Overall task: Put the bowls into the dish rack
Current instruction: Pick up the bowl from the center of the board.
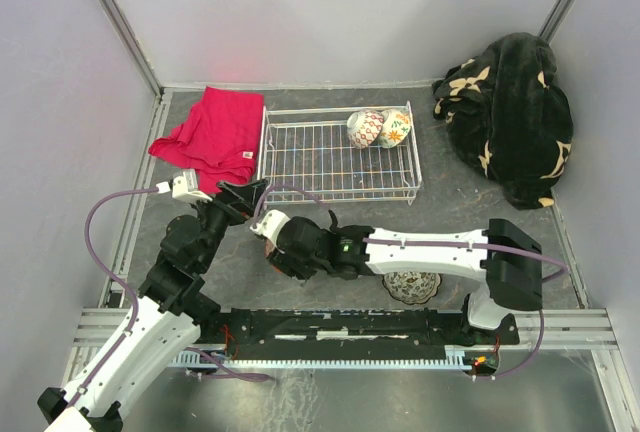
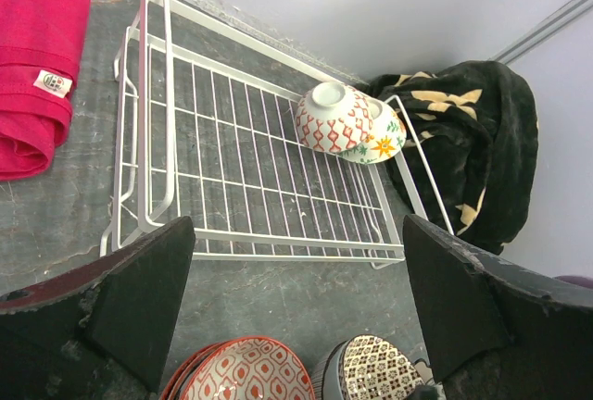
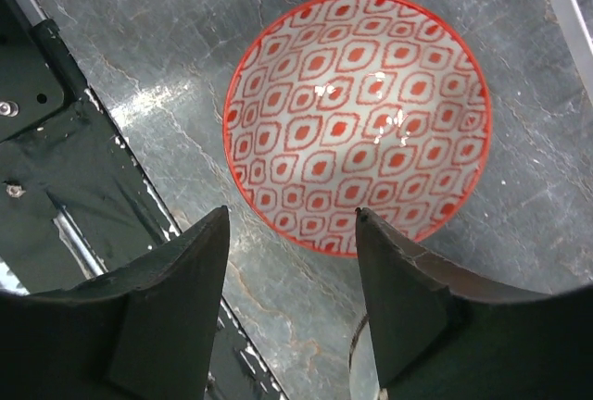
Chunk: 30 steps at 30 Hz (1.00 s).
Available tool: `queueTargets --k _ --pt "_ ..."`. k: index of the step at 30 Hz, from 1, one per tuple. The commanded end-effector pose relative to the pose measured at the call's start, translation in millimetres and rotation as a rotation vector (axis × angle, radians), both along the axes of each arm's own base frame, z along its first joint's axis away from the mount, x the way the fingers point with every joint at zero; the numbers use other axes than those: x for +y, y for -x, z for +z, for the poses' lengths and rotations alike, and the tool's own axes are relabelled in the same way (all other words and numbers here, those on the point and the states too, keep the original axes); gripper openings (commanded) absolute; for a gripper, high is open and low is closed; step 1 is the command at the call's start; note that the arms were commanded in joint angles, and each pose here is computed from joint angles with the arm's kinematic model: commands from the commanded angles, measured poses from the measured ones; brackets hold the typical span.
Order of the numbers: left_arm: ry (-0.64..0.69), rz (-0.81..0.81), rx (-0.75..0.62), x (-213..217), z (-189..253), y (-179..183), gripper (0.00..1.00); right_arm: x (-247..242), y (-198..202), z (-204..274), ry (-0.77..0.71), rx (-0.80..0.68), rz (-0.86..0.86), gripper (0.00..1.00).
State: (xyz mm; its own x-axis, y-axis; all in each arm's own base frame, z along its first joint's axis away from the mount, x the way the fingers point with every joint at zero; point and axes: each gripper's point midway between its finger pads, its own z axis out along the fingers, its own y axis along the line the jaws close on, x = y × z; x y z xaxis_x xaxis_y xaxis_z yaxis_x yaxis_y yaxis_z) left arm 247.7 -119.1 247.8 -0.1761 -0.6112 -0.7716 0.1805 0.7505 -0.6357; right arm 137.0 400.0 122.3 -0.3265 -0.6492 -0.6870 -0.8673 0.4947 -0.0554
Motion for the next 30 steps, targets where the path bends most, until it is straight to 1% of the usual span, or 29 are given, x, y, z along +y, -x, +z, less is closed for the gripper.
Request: queueTargets --k 1,8,14,19,22,24,28,30 --pt "0.007 0.014 -0.03 2.6 11.3 0.2 0.99 25.4 -1.0 4.5 -0.056 -0.054 0.031 0.64" --pt "0.008 0.013 -0.032 2.6 11.8 0.5 0.99 39.2 8.8 -11.8 -0.027 -0.036 0.068 0.59" --pt "0.007 0.012 -0.031 2.4 11.5 0.6 0.99 41.4 9.2 -14.8 -0.009 -0.045 0.067 0.46" --pt "0.007 0.011 -0.03 2.0 10.9 0.4 0.99 42.1 9.5 -12.5 -0.013 -0.051 0.066 0.29" --pt "0.007 0.01 -0.031 1.8 11.1 0.3 0.99 41.6 9.0 -13.0 -0.006 -0.059 0.064 0.24" --pt "0.007 0.009 -0.029 1.4 10.6 0.3 0.99 41.3 9.1 -14.0 -0.001 -0.06 0.063 0.23" --pt "0.008 0.009 -0.032 1.6 11.5 0.6 0.99 42.4 11.3 -14.7 0.008 -0.069 0.069 0.26" --pt "0.007 0.01 -0.03 1.6 10.1 0.2 0.99 42.9 13.3 -17.3 0.018 -0.07 0.077 0.29"
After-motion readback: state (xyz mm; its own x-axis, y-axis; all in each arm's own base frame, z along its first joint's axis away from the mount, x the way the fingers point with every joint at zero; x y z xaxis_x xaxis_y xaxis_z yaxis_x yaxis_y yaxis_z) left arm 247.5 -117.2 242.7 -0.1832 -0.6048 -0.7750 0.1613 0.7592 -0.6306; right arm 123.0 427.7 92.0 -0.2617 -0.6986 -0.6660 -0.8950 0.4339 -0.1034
